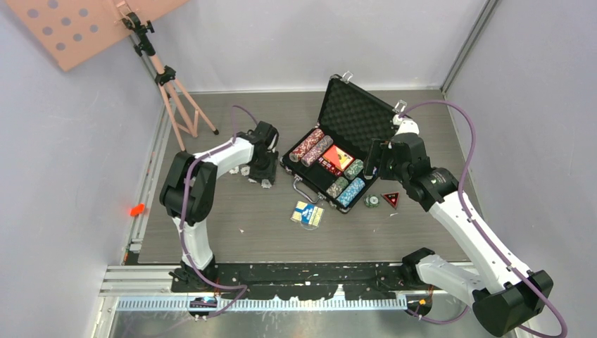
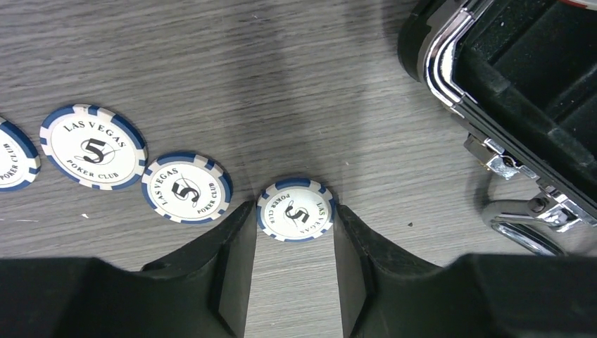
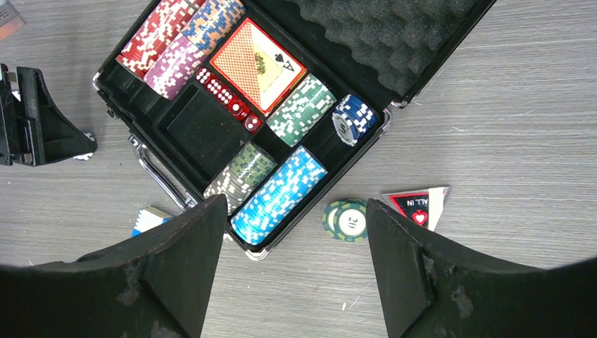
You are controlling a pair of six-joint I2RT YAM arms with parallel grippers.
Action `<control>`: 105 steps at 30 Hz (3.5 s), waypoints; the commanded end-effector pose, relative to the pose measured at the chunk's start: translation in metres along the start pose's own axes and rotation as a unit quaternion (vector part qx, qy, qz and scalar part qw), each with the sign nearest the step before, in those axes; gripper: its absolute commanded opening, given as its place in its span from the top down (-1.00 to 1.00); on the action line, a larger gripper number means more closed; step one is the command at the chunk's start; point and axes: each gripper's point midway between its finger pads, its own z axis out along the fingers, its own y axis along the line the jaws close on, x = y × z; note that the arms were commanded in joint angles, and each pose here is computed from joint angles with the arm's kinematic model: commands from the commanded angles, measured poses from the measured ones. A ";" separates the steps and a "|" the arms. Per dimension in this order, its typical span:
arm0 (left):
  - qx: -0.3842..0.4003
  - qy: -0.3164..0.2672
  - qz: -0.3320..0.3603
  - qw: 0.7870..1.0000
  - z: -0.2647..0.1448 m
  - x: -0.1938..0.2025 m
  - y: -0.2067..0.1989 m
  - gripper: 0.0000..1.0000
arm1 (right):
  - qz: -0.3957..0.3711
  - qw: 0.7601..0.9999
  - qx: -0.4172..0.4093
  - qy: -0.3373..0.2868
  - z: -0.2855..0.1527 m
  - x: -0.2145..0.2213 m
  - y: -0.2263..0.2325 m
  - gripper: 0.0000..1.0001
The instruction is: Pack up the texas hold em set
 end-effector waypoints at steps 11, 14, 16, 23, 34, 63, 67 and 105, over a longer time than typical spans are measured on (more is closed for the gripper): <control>0.026 -0.035 -0.007 0.999 -0.053 -0.025 0.007 0.43 | 0.006 1.000 -0.023 0.010 0.002 -0.003 0.012 -0.56; 0.047 -0.028 -0.004 0.998 -0.052 -0.023 0.000 0.03 | 0.006 1.000 -0.024 0.011 0.002 -0.003 0.012 -0.56; 0.062 -0.029 -0.004 0.998 -0.051 -0.020 -0.006 -0.21 | 0.005 1.000 -0.023 0.011 0.002 -0.002 0.012 -0.56; 0.041 -0.019 0.023 0.999 -0.034 -0.005 -0.017 -0.61 | 0.005 1.000 -0.020 0.014 0.003 -0.001 0.011 -0.56; 0.016 0.028 0.031 0.999 -0.002 0.008 -0.012 -0.32 | 0.006 1.000 -0.020 0.014 0.000 0.000 0.010 -0.56; -0.025 0.020 0.062 0.998 0.004 0.012 -0.009 0.31 | 0.009 1.000 -0.024 0.006 -0.012 -0.003 0.009 -0.56; -0.030 -0.011 0.062 0.998 -0.015 0.002 -0.006 0.32 | 0.009 1.000 -0.025 0.006 -0.012 -0.004 0.009 -0.56; 0.068 -0.049 0.120 0.989 -0.016 -0.021 -0.046 -0.70 | 0.001 0.999 -0.029 0.023 -0.007 0.000 0.013 -0.56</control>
